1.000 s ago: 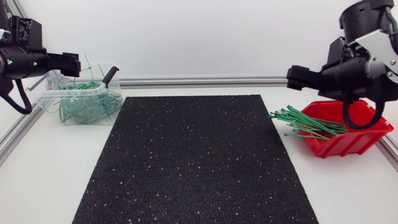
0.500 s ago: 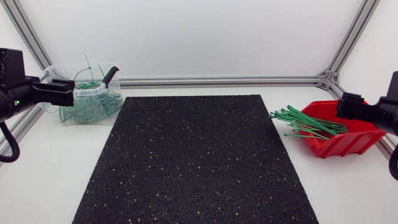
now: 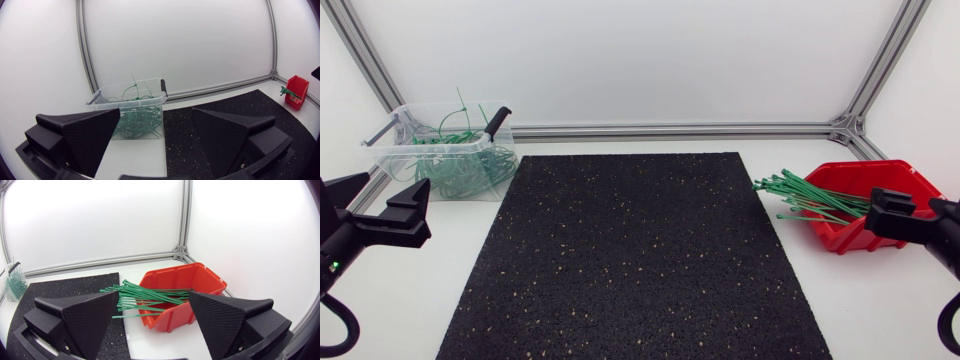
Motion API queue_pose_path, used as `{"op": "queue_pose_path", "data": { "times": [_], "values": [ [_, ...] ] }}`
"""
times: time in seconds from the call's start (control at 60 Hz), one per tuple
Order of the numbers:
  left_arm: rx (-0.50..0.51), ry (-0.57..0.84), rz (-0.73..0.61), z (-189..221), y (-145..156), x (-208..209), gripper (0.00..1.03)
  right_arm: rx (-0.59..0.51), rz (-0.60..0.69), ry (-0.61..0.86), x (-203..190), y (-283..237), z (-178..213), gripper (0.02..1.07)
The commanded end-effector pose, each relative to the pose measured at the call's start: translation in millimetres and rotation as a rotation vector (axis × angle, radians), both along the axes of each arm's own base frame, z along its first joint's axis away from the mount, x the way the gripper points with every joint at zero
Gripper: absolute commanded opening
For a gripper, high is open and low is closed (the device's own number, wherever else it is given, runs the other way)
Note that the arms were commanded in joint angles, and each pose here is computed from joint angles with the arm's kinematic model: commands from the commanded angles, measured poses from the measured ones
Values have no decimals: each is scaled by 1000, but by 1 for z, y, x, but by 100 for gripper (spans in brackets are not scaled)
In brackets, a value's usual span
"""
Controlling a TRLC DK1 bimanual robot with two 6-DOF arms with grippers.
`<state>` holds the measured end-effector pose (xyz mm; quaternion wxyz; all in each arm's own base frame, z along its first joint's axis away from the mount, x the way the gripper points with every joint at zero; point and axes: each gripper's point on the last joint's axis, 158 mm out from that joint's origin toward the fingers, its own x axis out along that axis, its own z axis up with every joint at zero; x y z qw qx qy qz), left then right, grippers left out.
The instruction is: Take a green cable tie from the red box, thread the tail through the head to close it, then place it in the transparent bin on the left.
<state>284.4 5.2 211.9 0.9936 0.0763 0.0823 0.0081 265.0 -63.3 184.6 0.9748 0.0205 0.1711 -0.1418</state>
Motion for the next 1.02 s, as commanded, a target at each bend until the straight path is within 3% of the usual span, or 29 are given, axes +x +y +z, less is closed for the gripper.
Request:
{"op": "queue_pose_path", "data": {
  "times": [0.0,0.717,1.0],
  "values": [
    [-29,-7,-11,-11,-3,-5,99,-16,33,-10,-2,7,-11,103],
    [-155,-67,-23,-80,-8,-29,99,-35,276,-287,-11,61,-35,103],
    [-155,-67,-23,-80,-8,-29,99,-35,277,-288,-11,61,-35,103]
  ]
}}
